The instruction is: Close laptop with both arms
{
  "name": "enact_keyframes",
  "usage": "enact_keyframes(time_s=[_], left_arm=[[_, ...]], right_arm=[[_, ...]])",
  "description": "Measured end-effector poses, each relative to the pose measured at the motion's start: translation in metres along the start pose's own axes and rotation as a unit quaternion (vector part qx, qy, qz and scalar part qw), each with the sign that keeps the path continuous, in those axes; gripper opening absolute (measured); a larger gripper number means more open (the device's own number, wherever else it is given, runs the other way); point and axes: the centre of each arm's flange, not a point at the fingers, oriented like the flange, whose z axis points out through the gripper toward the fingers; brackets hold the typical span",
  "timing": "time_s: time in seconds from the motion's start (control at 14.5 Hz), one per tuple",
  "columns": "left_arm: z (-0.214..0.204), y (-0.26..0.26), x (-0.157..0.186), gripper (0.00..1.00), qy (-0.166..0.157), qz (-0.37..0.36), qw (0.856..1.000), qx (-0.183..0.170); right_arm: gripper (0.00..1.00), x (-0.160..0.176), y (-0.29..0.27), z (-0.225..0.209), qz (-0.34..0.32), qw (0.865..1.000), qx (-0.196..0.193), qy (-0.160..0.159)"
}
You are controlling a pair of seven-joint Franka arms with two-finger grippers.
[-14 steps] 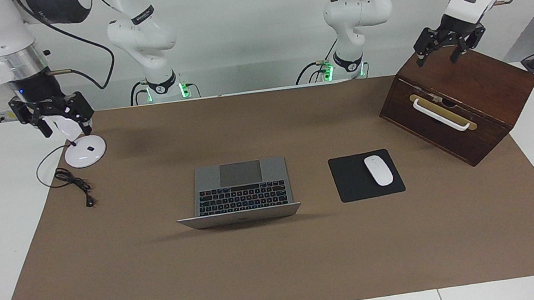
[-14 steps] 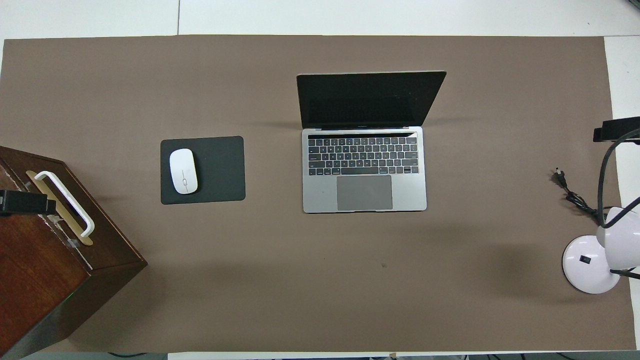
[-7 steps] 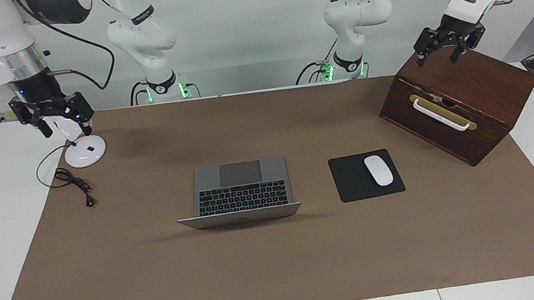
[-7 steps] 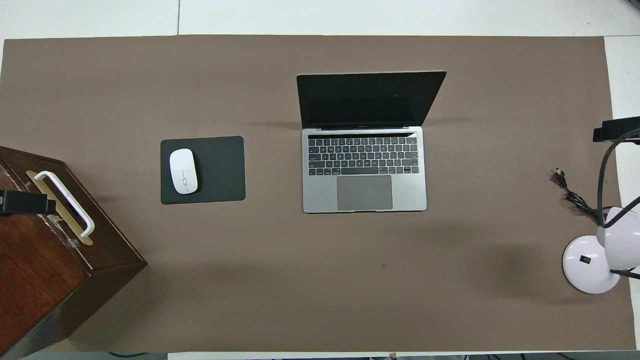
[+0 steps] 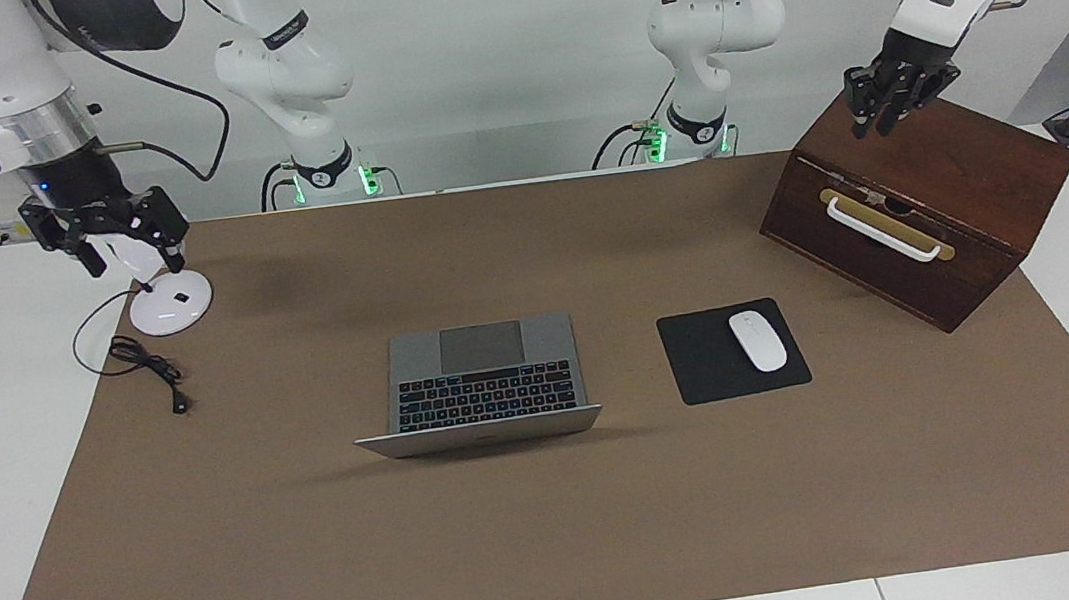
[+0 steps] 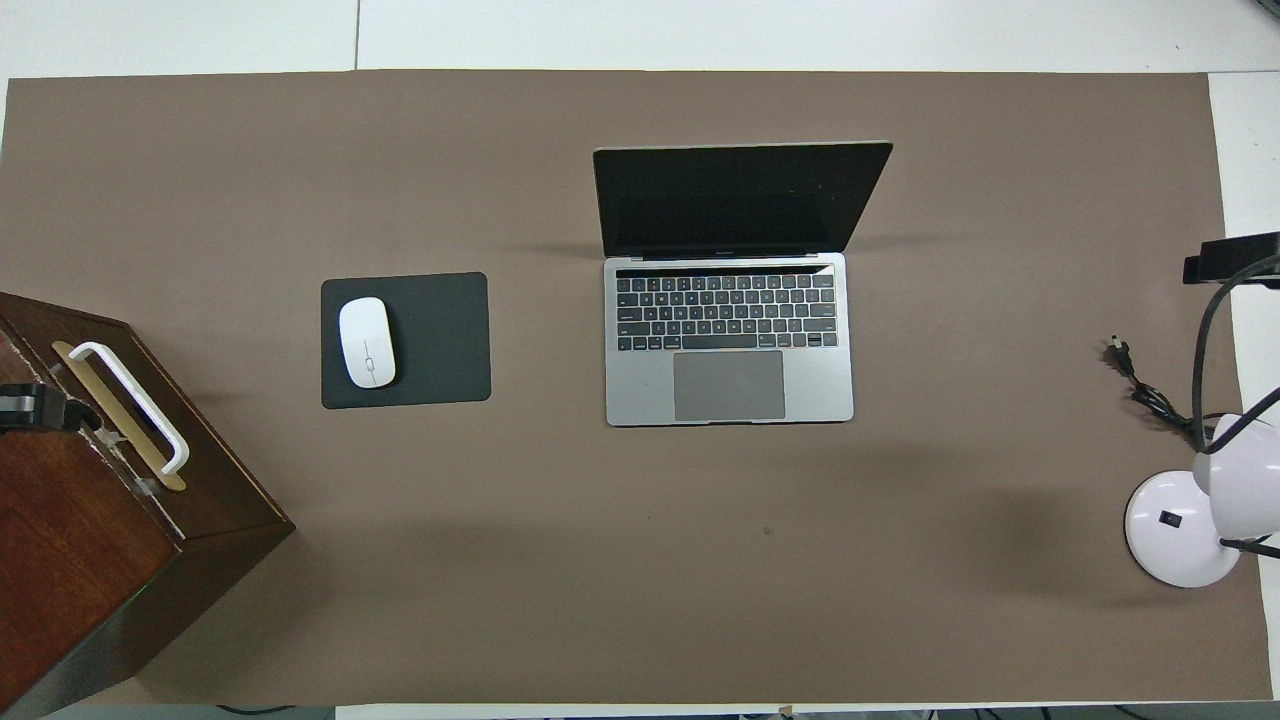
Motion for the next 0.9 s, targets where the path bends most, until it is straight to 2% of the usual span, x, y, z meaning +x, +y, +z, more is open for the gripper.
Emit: enact_keyframes(time_s=[0.07,0.14,0.55,0.9], left_arm=[[0.0,0.0,0.0,0.05,0.0,0.0,1.0,0.0],[0.0,0.0,0.0,0.01,0.001,0.0,1.0,0.0],[-0.004,0.0,0.005,0.01,0.024,0.001,1.0,0.001],[0.01,0.007,0.017,0.01,0.063,0.018,0.998,0.004]], right_arm=[[1.0,0.0,0.0,0.001,0.0,1.0,0.0,0.0],[1.0,0.001,0.0,0.001,0.0,1.0,0.0,0.0],[1.0,0.001,0.002,0.001,0.002,1.0,0.0,0.0],[1.0,0.001,0.004,0.001,0.003,1.0,0.0,0.001]])
